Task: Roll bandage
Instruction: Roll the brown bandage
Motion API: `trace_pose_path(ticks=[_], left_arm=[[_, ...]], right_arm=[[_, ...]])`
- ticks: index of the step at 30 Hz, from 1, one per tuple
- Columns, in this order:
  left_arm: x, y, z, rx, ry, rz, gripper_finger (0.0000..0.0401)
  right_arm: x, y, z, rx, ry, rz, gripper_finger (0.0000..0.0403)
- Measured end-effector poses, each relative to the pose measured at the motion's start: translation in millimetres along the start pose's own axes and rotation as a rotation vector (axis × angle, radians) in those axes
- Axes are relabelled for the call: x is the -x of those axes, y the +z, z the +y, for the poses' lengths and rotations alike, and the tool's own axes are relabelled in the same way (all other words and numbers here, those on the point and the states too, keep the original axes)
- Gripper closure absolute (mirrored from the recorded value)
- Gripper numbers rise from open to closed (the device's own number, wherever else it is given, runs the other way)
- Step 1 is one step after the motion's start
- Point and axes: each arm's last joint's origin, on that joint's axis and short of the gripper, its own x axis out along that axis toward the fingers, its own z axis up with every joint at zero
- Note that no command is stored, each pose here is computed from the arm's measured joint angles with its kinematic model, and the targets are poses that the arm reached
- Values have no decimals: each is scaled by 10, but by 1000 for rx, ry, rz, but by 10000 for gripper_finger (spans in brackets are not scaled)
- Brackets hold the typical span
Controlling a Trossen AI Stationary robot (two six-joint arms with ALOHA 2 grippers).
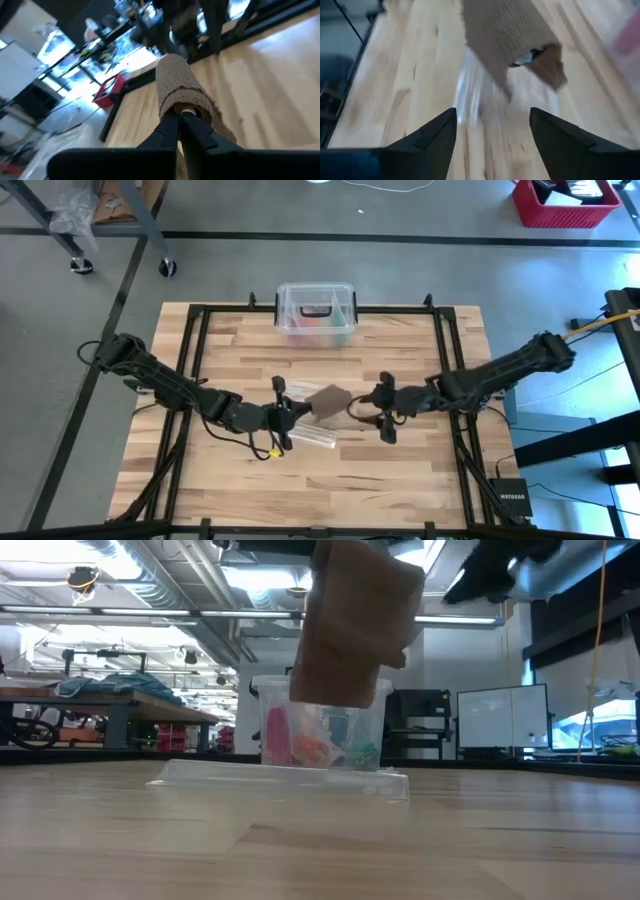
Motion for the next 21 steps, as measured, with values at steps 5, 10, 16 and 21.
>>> trace_pose_path(ticks=[5, 10, 16, 21], left_arm=[[-9, 39, 19, 30, -16, -46, 401], [-10, 81, 45, 23, 3, -82, 401], [-9, 74, 38, 5, -1, -75, 401], [-11, 69, 38, -22, -1, -72, 401]], right_arm=[[-167, -258, -42, -4, 37, -201, 150], [-282, -254, 24, -21, 156, -309, 150], [-365, -236, 89, -54, 159, -335, 177], [-250, -75, 275, 2, 192, -344, 275]])
